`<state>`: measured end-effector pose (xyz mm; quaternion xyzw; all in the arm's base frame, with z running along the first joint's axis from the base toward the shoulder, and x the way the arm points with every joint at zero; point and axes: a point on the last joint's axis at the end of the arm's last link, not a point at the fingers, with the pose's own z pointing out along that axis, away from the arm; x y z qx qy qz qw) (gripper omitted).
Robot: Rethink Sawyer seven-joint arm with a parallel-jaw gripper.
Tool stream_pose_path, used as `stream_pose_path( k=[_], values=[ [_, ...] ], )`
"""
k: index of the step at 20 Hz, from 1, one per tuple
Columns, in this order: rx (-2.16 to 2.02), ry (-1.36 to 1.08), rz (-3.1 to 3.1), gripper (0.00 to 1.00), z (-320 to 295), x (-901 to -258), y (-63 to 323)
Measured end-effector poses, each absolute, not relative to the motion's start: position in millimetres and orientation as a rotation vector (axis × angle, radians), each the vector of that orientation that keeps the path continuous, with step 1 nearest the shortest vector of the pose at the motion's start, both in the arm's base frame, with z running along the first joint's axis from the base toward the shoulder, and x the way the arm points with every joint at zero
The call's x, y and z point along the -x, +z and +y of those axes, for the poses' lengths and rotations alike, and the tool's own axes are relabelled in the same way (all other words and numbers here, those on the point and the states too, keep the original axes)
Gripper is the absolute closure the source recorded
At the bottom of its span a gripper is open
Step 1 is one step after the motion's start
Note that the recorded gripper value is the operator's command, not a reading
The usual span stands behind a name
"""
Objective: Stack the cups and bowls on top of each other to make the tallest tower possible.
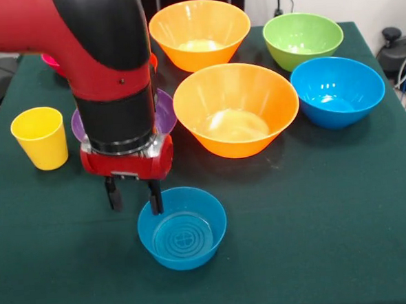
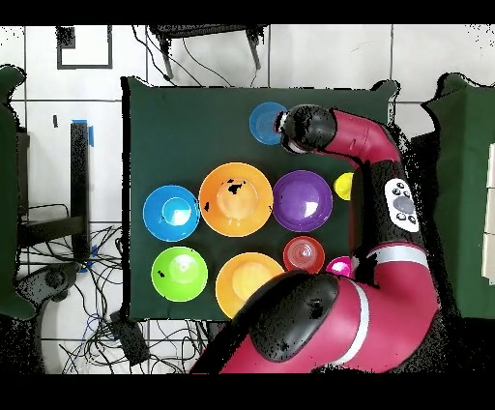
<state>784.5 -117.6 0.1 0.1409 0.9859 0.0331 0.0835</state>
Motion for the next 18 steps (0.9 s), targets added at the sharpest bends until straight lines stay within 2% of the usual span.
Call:
stream_pose_path(
  k=[7,18],
  values=[
    [-0.432,0.080,2.913,0.00,-112.2,-791.2,50.4],
    [-0.462,0.132,2.936,0.00,-91.2,-774.0,80.5]
  ],
)
